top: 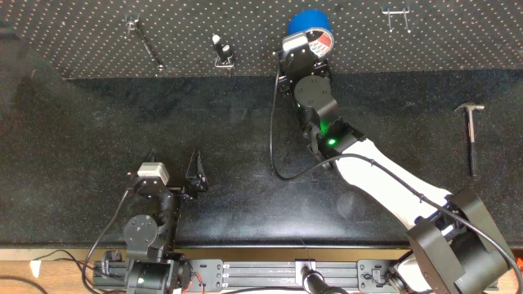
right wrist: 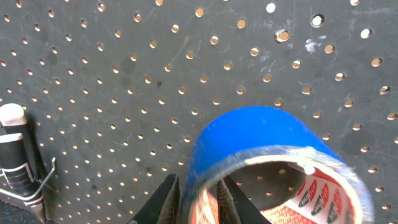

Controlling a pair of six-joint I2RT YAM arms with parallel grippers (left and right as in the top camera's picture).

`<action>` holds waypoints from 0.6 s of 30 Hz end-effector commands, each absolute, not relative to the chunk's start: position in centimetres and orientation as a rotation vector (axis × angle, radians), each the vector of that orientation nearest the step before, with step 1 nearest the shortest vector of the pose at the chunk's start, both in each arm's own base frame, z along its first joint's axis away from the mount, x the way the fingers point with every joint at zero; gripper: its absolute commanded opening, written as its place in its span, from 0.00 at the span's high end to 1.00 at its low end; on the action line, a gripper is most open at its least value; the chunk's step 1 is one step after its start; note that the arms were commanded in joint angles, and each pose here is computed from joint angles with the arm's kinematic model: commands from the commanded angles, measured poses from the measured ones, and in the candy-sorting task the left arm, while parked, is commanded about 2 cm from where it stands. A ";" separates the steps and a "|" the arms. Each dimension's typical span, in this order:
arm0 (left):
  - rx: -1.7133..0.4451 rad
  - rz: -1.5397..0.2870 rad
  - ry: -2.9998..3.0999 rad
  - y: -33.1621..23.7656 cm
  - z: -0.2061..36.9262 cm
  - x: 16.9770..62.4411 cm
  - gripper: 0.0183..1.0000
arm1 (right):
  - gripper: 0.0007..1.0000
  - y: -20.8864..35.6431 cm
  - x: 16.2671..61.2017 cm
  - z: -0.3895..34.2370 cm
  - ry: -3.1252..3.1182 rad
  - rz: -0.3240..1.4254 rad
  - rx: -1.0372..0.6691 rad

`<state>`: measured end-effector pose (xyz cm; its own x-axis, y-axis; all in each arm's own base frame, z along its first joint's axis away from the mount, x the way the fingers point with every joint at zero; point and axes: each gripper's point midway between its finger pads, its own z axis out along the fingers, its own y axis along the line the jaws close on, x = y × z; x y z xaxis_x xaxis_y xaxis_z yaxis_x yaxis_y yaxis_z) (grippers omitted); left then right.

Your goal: Place Tools Onto Pegboard

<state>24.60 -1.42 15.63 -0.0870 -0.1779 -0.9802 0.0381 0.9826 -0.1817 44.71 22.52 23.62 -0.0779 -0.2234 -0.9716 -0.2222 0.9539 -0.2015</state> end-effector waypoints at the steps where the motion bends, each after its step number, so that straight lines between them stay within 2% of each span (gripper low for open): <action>1: -0.120 -0.182 1.647 -1.3 15.6 24.6 0.01 | 0.77 22.6 44.6 23.8 1.672 -0.012 -0.344; 10: -0.120 -0.182 1.647 -1.3 15.6 24.6 0.01 | 0.77 22.3 42.1 25.2 1.725 0.035 -0.424; 14: -0.120 -0.182 1.647 -1.3 15.6 24.6 0.00 | 0.76 21.4 38.8 23.4 1.890 0.083 -0.499; 18: -0.120 -0.182 1.647 -1.3 15.6 24.6 0.00 | 0.61 18.3 34.1 20.3 2.153 0.153 -0.507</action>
<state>24.60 -1.42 15.63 -0.0869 -0.1779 -0.9802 0.0377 0.9826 -0.1817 36.30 19.32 19.73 -0.4417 -0.3899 -0.8080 -0.4101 0.8888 -0.2047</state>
